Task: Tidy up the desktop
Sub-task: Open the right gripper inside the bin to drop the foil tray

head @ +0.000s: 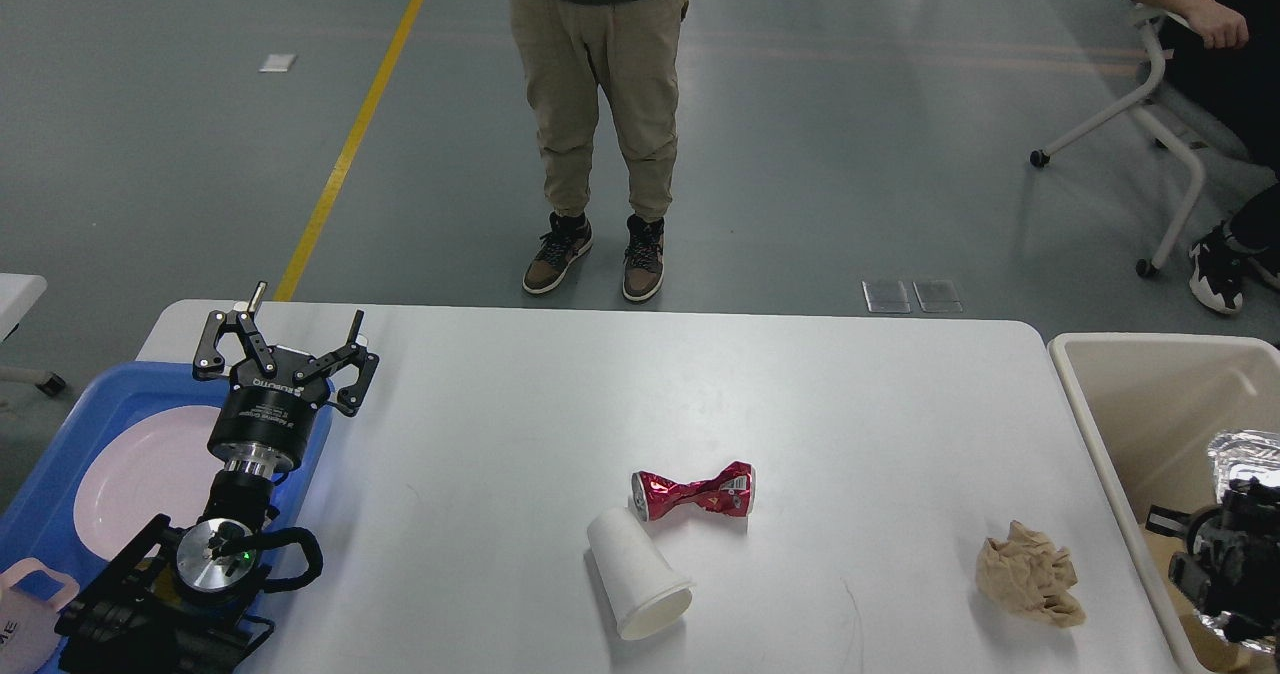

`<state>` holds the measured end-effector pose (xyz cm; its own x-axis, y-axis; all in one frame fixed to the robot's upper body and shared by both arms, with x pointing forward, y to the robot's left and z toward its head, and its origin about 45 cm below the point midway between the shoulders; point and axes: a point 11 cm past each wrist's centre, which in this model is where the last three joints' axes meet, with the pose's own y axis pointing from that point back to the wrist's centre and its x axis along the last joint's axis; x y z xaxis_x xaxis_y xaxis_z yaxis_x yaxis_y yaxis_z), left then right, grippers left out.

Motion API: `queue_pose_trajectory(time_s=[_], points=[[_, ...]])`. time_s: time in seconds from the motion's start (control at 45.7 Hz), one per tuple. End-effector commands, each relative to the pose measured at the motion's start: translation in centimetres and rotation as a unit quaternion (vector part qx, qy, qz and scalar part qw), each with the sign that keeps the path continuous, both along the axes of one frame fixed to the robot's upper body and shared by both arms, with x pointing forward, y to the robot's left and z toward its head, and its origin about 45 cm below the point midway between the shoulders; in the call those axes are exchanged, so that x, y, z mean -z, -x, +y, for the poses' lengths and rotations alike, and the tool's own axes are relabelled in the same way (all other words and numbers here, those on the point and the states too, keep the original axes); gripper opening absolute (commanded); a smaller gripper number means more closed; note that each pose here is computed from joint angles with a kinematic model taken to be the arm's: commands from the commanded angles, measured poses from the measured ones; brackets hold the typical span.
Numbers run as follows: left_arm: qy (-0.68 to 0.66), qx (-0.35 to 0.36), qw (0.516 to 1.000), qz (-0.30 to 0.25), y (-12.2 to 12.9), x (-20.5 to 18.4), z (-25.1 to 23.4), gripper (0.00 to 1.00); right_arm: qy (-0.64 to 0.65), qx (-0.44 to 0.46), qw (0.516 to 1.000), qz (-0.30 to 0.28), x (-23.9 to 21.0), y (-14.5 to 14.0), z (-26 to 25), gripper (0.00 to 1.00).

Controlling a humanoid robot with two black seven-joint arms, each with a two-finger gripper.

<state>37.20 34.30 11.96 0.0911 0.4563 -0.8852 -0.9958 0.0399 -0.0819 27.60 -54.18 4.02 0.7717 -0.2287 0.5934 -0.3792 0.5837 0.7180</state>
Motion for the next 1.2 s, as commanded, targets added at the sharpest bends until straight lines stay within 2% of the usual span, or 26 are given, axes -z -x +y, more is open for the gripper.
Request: queue_pose_trajectory(time_s=[0.0, 0.809, 0.853, 0.875, 0.94, 1.028, 1.05, 1.181], points=[[0.000, 0.000, 1.000, 0.001, 0.0, 0.0, 0.0, 0.96, 0.009, -0.015, 1.000, -0.015, 0.4, -0.7, 0.8, 0.00], [0.000, 0.000, 1.000, 0.001, 0.0, 0.0, 0.0, 0.96, 0.007, -0.021, 1.000, -0.001, 1.8, 0.5, 1.5, 0.01], [0.000, 0.000, 1.000, 0.000, 0.0, 0.0, 0.0, 0.96, 0.008, -0.021, 1.000, -0.003, 1.8, 0.5, 1.5, 0.12], [0.000, 0.000, 1.000, 0.000, 0.0, 0.0, 0.0, 0.96, 0.008, -0.021, 1.000, -0.002, 1.8, 0.5, 1.5, 0.21], [0.000, 0.000, 1.000, 0.001, 0.0, 0.0, 0.0, 0.96, 0.009, -0.023, 1.000, -0.004, 1.7, 0.4, 1.4, 0.51], [0.000, 0.000, 1.000, 0.001, 0.0, 0.0, 0.0, 0.96, 0.014, -0.027, 0.999, -0.017, 1.4, -0.1, 1.5, 0.96], [0.000, 0.000, 1.000, 0.001, 0.0, 0.0, 0.0, 0.96, 0.018, -0.030, 0.999, -0.025, 1.3, -0.3, 1.5, 1.00], [0.000, 0.000, 1.000, 0.001, 0.0, 0.0, 0.0, 0.96, 0.025, -0.032, 0.998, -0.040, 1.1, -0.3, 1.4, 1.00]])
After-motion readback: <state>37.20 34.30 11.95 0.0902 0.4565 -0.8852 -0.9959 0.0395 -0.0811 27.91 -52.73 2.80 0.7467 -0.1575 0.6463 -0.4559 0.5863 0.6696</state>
